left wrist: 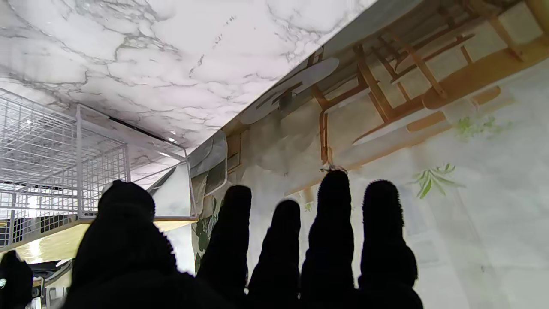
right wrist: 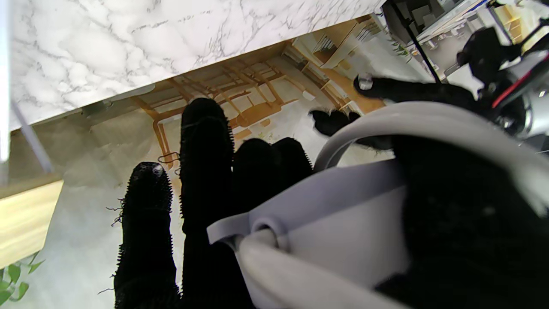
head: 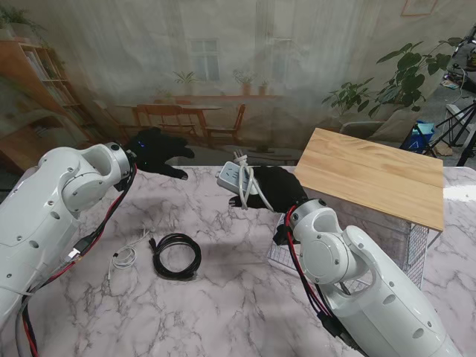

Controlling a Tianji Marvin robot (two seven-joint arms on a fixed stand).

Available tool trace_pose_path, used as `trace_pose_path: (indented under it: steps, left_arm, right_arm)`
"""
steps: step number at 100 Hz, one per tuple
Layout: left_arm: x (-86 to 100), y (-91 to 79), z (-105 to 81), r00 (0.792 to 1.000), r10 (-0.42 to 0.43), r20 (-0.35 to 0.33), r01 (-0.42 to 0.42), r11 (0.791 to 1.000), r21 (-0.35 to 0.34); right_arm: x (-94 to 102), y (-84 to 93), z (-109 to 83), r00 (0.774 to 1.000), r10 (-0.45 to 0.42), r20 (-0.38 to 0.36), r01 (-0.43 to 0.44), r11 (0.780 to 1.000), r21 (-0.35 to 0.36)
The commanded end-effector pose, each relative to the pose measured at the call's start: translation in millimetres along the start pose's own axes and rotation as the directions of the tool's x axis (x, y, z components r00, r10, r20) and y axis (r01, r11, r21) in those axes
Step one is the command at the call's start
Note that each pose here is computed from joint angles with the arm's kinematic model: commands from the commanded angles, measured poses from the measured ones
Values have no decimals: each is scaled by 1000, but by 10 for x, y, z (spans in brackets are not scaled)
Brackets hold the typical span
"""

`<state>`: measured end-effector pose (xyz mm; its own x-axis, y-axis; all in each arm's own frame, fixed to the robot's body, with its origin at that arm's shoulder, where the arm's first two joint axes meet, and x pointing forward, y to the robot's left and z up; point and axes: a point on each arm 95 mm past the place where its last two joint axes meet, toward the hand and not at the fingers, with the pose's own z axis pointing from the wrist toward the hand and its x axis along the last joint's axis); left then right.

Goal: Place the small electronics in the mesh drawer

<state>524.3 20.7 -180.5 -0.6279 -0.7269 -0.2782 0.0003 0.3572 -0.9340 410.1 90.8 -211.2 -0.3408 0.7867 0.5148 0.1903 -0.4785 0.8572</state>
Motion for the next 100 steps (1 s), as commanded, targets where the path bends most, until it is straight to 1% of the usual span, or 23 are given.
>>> trace_pose_path:
  steps: [1, 17, 32, 43, 56, 65, 75, 87, 100]
  left_arm:
    - [69, 174, -6, 999, -42, -13, 42, 998, -38]
    - [134, 363, -56, 997, -83, -9, 82, 995, -58]
    - [227, 448, -115, 992, -127, -5, 126, 991, -45]
    - [306, 481, -133, 992, -126, -23, 125, 992, -31]
    - [389, 520, -122, 993, -108, -48, 107, 994, -37]
    - [451, 563, -101, 992, -114, -62, 111, 993, -45]
    - [500, 614, -82, 990, -120, -71, 116, 992, -57]
    - [516, 667, -68, 990, -123, -71, 118, 990, -73]
    - [517, 700, -63, 989, -129, -66, 123, 989, -82]
  right_arm:
    - [-26, 58, -68, 1000, -8, 11, 9, 1000, -29]
    - [-134, 169, -243, 999, -29, 34, 32, 997, -76]
    - [-219, 290, -457, 996, -72, 46, 77, 990, -114]
    - [-300, 355, -614, 992, -108, 67, 116, 985, -129]
    - [-446, 379, -773, 983, -146, 112, 161, 978, -136]
    - [-566, 358, -855, 976, -161, 145, 180, 975, -132]
    - [-718, 313, -922, 965, -183, 186, 206, 972, -112]
    - [-883, 251, -980, 951, -210, 226, 231, 970, -71]
    - [-1003, 189, -1026, 933, -258, 252, 273, 962, -25]
